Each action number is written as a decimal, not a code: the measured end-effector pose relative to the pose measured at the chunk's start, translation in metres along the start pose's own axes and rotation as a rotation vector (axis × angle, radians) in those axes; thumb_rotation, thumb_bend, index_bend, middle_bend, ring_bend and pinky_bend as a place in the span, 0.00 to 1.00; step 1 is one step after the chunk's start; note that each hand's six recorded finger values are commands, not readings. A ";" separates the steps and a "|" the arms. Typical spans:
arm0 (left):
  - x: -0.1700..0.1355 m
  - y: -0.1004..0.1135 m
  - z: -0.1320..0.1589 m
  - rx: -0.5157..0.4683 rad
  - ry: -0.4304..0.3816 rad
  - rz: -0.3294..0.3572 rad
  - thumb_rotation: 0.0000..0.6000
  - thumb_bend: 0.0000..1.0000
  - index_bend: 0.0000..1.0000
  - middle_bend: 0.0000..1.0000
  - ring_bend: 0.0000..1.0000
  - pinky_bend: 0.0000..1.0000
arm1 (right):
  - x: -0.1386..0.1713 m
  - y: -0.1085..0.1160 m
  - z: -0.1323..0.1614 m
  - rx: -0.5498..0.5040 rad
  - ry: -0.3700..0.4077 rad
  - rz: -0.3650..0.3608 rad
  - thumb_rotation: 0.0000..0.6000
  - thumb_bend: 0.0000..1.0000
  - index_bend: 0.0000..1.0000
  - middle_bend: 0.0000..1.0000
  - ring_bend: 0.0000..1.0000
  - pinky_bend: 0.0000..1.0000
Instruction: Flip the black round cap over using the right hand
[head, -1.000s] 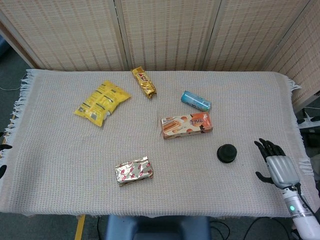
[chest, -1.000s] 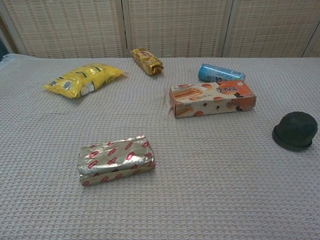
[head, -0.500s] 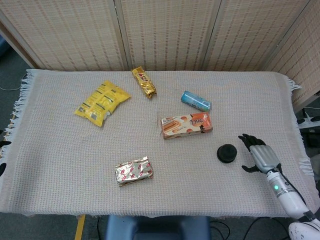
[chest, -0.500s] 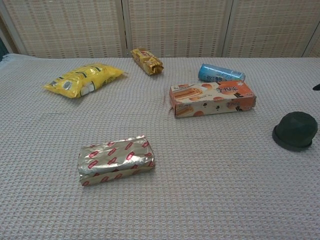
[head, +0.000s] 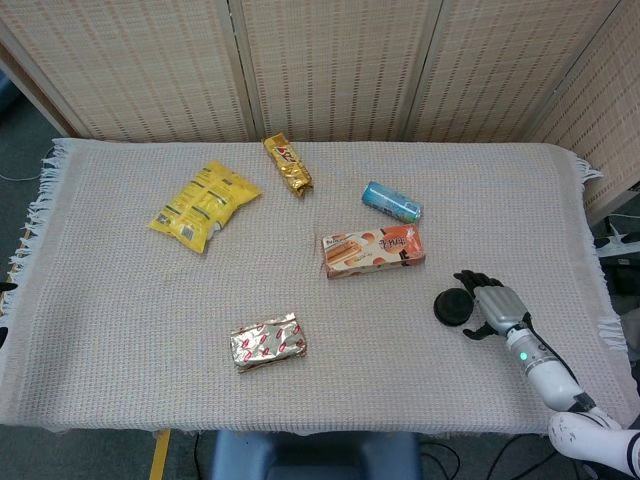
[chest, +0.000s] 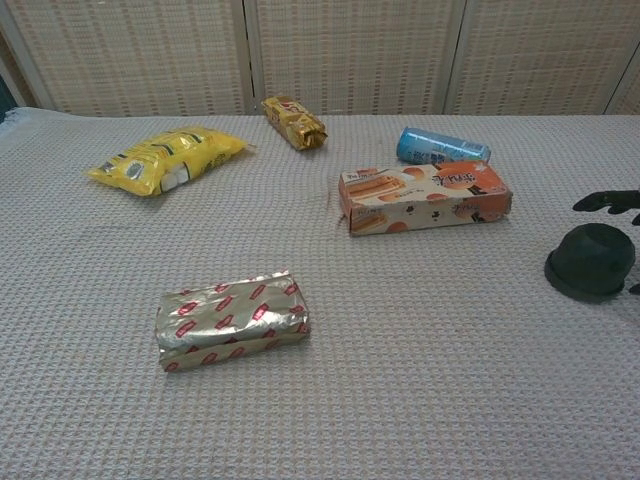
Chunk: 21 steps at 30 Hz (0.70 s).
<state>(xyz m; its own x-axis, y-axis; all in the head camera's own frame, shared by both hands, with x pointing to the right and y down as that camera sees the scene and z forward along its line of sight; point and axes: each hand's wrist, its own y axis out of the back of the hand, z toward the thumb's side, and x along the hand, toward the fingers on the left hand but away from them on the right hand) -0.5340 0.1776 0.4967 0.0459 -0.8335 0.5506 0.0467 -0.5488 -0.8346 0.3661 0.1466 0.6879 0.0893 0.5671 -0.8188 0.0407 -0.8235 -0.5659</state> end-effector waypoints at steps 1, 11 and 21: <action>0.000 0.000 0.000 0.000 0.002 0.000 1.00 0.44 0.20 0.00 0.00 0.23 | -0.002 0.000 0.000 -0.001 -0.003 0.004 1.00 0.15 0.00 0.00 0.00 0.13; 0.000 0.000 0.000 0.002 0.010 0.002 1.00 0.44 0.21 0.00 0.00 0.24 | -0.022 -0.008 0.002 -0.008 -0.025 0.030 1.00 0.15 0.06 0.07 0.09 0.30; -0.001 0.001 -0.001 -0.004 0.011 0.004 1.00 0.45 0.21 0.00 0.00 0.24 | -0.030 -0.009 0.000 0.003 -0.042 -0.003 1.00 0.15 0.33 0.35 0.43 0.60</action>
<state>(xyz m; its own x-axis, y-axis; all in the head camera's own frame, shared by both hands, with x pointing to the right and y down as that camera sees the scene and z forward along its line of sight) -0.5347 0.1772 0.4951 0.0355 -0.8361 0.5475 0.0423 -0.5461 -0.8367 0.3627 0.1367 0.7177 0.0469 0.5698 -0.8204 0.0375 -0.8218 -0.5686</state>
